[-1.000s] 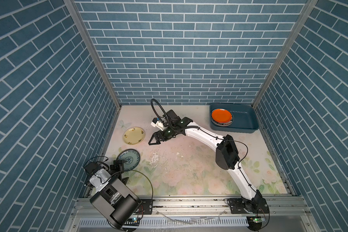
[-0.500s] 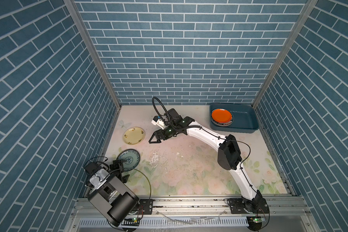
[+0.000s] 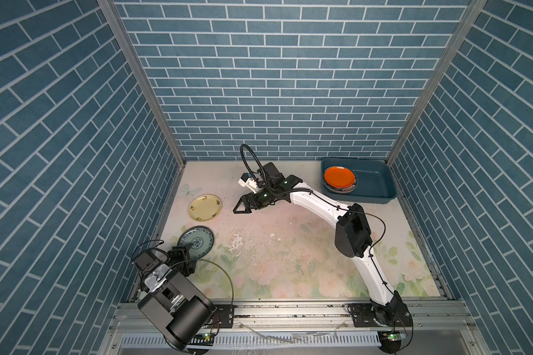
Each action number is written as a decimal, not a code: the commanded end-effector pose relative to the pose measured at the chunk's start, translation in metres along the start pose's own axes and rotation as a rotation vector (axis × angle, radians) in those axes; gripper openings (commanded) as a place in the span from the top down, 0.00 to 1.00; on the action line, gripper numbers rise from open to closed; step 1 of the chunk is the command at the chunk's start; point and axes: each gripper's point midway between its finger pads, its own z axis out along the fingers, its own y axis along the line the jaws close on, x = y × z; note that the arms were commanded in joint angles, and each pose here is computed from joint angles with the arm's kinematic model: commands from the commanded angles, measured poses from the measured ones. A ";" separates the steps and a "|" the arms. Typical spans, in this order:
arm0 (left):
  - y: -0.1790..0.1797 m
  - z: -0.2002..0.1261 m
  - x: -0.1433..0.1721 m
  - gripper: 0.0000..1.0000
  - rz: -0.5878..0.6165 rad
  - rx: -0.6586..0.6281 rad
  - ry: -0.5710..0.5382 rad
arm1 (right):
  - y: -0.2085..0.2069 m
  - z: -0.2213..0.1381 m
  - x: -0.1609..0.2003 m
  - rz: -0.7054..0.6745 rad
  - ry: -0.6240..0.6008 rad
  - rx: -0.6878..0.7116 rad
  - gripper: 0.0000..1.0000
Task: Place the plates into the plastic bin on the countertop
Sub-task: Pick up the plate from the middle-left of the table, then place the plate in the plastic bin.
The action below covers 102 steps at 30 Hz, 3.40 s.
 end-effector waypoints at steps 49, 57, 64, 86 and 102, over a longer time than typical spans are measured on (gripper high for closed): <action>-0.221 -0.032 0.137 1.00 0.717 0.013 0.153 | -0.057 -0.253 -0.093 0.131 -0.442 0.452 0.05; -0.287 0.056 0.292 1.00 0.980 0.157 0.530 | -0.087 -0.351 -0.070 0.263 -0.593 0.745 0.05; -0.285 0.110 0.386 1.00 1.070 0.184 0.739 | -0.105 -0.408 -0.037 0.442 -0.716 0.776 0.06; -0.247 0.137 0.509 1.00 1.000 0.148 1.012 | -0.147 -0.379 -0.004 0.486 -0.770 0.416 0.46; -0.249 0.129 0.509 1.00 0.985 0.159 1.015 | -0.172 -0.365 0.020 0.546 -0.673 0.479 0.52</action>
